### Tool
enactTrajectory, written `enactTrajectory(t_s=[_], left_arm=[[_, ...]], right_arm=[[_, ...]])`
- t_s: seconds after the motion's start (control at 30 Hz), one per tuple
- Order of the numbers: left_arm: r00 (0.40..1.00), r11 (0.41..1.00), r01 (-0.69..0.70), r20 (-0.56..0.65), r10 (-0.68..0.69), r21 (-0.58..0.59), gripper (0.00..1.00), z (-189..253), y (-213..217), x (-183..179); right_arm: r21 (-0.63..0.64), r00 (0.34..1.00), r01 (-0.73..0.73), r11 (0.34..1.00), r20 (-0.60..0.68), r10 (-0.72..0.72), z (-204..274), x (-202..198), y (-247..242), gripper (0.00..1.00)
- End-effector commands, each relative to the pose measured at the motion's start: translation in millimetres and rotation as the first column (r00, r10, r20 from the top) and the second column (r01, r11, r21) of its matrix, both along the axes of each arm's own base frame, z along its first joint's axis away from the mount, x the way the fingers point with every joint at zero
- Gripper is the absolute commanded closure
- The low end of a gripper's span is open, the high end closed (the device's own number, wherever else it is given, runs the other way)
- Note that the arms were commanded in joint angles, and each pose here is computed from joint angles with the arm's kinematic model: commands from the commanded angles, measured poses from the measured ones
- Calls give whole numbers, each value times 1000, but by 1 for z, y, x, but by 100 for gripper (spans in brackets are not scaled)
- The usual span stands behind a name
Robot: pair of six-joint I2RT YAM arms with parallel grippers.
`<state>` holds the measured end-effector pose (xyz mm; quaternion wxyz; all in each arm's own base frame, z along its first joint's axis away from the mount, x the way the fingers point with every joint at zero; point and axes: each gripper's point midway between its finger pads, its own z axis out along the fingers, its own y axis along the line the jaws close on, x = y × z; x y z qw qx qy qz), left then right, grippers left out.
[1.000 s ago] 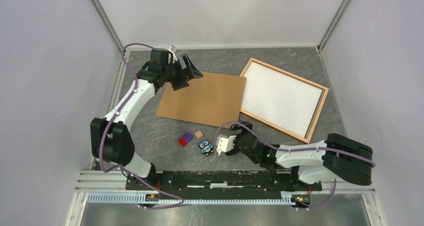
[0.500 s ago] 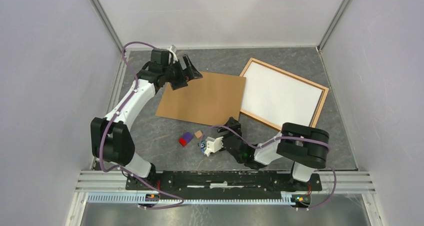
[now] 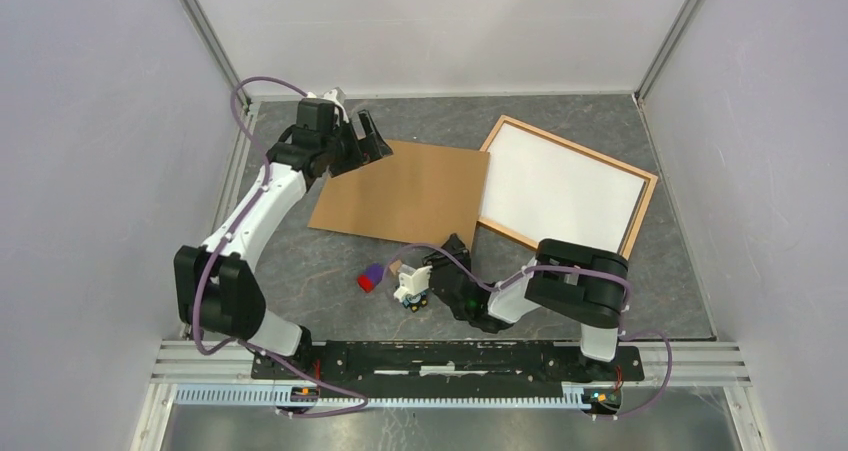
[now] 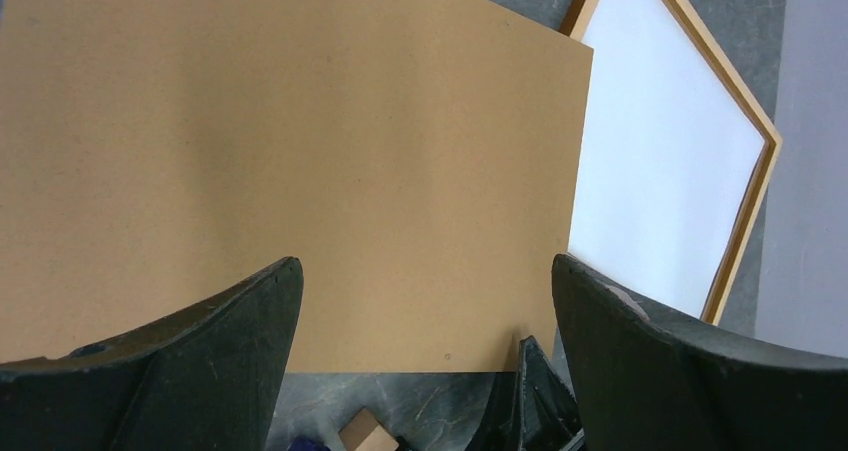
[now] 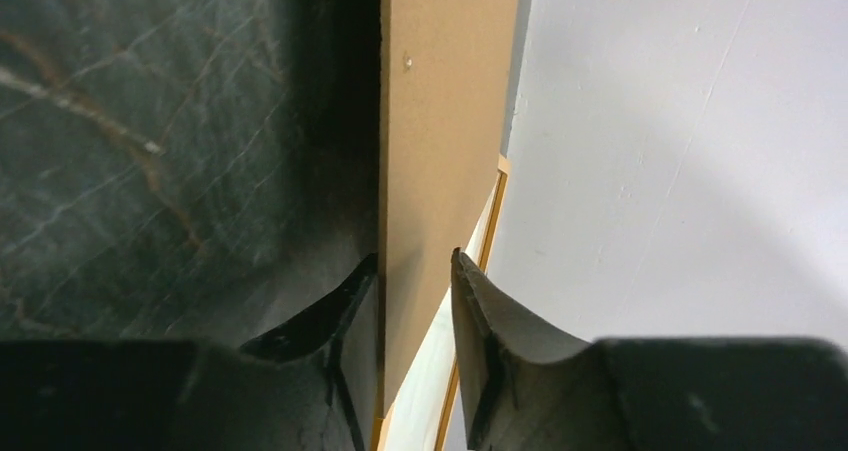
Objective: Put the photo into the frame
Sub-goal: Pick up the photo frame item at the center of the board.
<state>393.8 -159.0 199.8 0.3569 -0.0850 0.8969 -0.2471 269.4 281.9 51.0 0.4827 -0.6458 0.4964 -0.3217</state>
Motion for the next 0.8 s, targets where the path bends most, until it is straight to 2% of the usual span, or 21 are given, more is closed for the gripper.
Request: enactTrajectory(t_s=[0.0, 0.1, 0.13, 0.2, 0.3, 0.43, 0.57, 0.77], left_arm=[[982, 998, -2, 187, -11, 69, 0, 48, 12, -5], [985, 999, -28, 174, 21, 38, 0, 59, 17, -25], [988, 999, -47, 151, 43, 23, 0, 60, 19, -34], [987, 991, -134, 87, 132, 6, 1, 57, 31, -53], [960, 960, -276, -54, 274, -38, 3, 42, 45, -91], [921, 910, -359, -237, 308, -209, 7, 8, 29, -130], [898, 849, -403, -326, 295, -341, 7, -8, 11, -131], [842, 767, -495, -444, 307, -408, 7, -33, -4, -119]], right_arm=[[112, 996, 59, 992, 58, -66, 33, 13, 6, 68], [127, 999, 44, 991, 18, -46, 36, 17, 13, 84], [136, 999, 37, 990, 7, -39, 39, 18, 17, 91], [154, 999, 24, 988, -25, -20, 41, 18, 20, 99], [235, 998, 20, 972, -69, -4, 51, 22, 26, 100], [341, 993, 3, 940, -110, 37, 68, 22, 37, 100], [389, 992, -6, 921, -113, 54, 78, 21, 43, 100], [435, 990, 11, 900, -128, 50, 83, 23, 45, 100]])
